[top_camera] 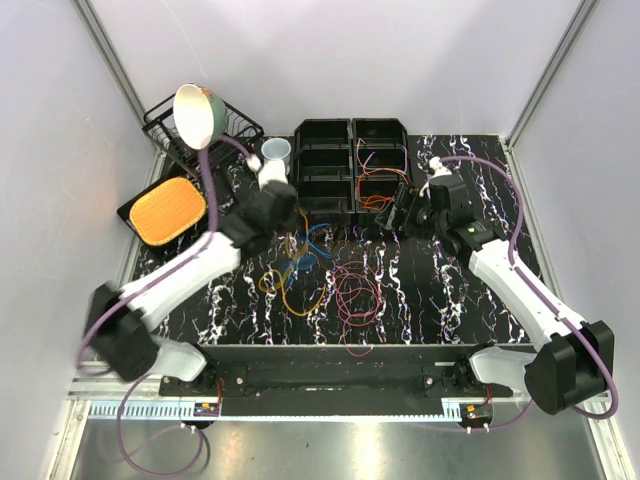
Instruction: Untangle the cables
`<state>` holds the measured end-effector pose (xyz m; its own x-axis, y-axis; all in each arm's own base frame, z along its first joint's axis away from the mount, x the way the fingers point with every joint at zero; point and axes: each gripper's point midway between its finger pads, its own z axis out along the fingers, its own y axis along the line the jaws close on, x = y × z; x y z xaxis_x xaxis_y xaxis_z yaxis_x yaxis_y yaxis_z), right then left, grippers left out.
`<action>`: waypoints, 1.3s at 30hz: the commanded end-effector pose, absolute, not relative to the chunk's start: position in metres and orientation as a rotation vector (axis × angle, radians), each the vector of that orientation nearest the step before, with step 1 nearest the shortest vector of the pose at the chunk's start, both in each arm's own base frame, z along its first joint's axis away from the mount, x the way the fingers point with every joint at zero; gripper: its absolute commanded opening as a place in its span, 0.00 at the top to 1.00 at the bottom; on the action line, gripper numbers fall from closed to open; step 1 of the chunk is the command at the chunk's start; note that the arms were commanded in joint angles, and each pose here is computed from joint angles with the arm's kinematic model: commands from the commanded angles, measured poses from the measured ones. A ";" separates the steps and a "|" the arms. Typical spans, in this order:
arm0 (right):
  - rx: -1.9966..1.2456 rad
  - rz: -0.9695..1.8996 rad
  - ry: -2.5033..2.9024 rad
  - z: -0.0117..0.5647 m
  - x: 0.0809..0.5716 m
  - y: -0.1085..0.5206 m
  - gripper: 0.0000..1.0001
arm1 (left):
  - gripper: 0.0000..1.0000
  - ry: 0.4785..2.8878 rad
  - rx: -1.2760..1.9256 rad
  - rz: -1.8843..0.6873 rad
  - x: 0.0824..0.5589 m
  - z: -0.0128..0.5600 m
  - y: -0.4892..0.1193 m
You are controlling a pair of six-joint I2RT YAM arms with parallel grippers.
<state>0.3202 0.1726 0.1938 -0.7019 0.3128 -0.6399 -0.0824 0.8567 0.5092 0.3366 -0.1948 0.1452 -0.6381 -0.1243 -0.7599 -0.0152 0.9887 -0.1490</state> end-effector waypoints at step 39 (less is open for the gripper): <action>-0.591 1.485 1.754 0.350 0.225 0.262 0.30 | 1.00 1.722 0.671 -1.130 0.194 0.331 -0.294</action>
